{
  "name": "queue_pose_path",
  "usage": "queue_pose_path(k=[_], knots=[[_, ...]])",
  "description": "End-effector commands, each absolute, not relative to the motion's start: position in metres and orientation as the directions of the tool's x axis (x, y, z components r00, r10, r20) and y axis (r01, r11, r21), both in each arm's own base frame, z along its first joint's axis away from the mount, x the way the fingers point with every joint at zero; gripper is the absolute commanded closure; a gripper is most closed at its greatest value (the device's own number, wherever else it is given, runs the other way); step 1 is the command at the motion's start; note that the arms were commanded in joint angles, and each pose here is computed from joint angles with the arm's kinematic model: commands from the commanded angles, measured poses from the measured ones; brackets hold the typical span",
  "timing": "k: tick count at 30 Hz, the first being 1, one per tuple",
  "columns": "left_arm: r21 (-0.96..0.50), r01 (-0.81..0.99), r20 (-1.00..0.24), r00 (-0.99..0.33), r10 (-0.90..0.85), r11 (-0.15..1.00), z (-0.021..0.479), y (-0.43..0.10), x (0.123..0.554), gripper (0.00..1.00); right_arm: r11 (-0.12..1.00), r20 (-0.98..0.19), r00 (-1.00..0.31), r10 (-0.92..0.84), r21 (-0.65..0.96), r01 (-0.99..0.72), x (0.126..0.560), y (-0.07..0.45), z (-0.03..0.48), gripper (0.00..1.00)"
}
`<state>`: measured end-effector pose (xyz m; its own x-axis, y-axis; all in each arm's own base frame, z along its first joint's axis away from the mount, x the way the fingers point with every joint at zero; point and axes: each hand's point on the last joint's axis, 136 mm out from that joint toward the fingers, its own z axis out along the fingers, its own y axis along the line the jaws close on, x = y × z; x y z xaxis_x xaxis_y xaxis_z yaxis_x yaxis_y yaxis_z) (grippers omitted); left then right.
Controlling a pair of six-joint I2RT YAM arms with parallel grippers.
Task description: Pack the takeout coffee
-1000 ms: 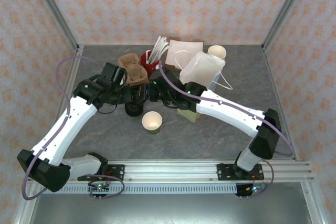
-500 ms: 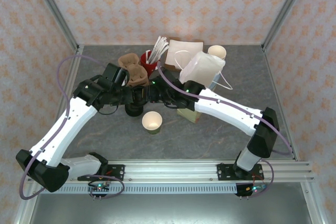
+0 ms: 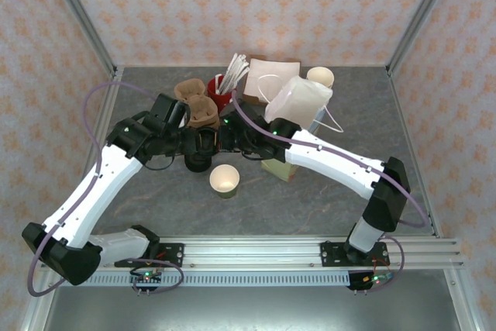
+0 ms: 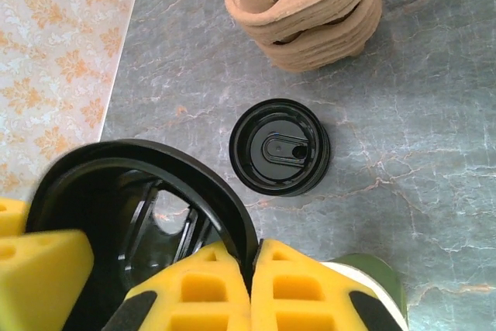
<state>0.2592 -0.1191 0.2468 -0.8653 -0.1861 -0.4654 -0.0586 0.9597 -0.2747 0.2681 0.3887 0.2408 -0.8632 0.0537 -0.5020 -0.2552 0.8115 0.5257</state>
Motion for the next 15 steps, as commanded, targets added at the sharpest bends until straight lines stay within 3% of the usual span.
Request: queue_pose_path(k=[1, 7, 15], knots=[[-0.31, 0.026, -0.53, -0.835, -0.15, 0.95, 0.279, -0.123, 0.252, 0.54, 0.794, -0.488, -0.867, 0.097, 0.563, -0.228, 0.27, 0.378, 0.258, 1.0], [-0.274, 0.194, -0.671, -0.74, -0.043, 0.942, 0.334, -0.12, 0.239, 0.38, 0.765, -0.423, -0.905, 0.048, 0.598, -0.239, 0.258, 0.37, 0.269, 1.0], [-0.082, 0.488, -0.794, -0.559, 0.238, 0.869, 0.376, -0.139, 0.211, 0.43, 0.734, -0.295, -0.949, -0.112, 0.62, -0.279, 0.225, 0.357, 0.273, 1.0]])
